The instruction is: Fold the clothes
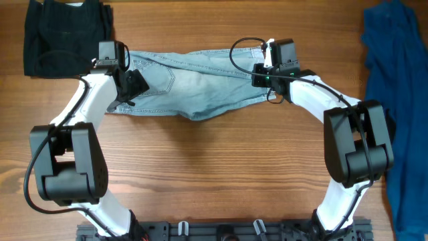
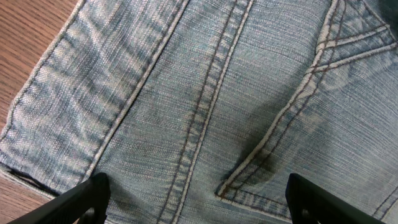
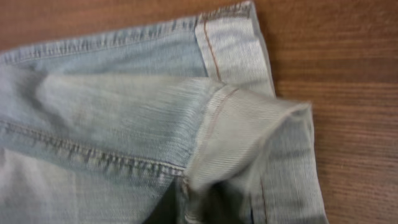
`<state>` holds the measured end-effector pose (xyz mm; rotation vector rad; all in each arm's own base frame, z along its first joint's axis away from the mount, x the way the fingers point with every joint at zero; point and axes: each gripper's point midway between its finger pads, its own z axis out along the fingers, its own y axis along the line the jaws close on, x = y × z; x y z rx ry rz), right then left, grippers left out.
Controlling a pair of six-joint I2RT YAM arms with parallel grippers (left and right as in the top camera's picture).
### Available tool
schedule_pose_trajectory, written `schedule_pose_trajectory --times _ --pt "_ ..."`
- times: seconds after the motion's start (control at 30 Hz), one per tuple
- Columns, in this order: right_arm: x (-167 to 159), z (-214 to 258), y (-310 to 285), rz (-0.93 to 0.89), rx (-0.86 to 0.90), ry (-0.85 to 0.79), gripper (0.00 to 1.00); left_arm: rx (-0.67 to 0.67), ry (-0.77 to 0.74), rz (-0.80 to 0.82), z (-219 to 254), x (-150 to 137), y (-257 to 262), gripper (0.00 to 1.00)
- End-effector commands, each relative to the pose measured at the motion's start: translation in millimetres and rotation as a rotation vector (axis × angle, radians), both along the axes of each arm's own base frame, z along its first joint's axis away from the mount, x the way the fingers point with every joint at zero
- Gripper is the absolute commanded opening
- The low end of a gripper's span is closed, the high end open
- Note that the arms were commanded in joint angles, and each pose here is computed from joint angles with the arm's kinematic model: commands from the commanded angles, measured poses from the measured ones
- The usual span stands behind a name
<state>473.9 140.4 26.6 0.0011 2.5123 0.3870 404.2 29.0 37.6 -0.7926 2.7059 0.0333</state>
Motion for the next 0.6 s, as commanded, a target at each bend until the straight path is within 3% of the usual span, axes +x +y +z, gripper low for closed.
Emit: schedule_pose_trajectory --times 0.0,0.27,0.4,0.57 --pt "10.8 23.8 4.4 -0.023 0.034 -0.059 0.04 -0.006 0.025 -0.002 -9.6 -5.1 -1.2 0.91" --pt "63.5 109.2 22.0 -0.078 0.196 -0.269 0.04 -0.006 0.025 -0.002 -9.6 -5.1 -1.1 0.9" --pt "70.6 97.3 13.9 -0.145 0.185 -0.266 0.04 -0.006 0.025 -0.002 -9.6 -5.1 -1.2 0.9" --pt "58.0 58.7 4.5 -0.175 0.118 -0.15 0.09 -0.006 0.025 -0.002 -9.7 -5.2 -1.2 0.91"
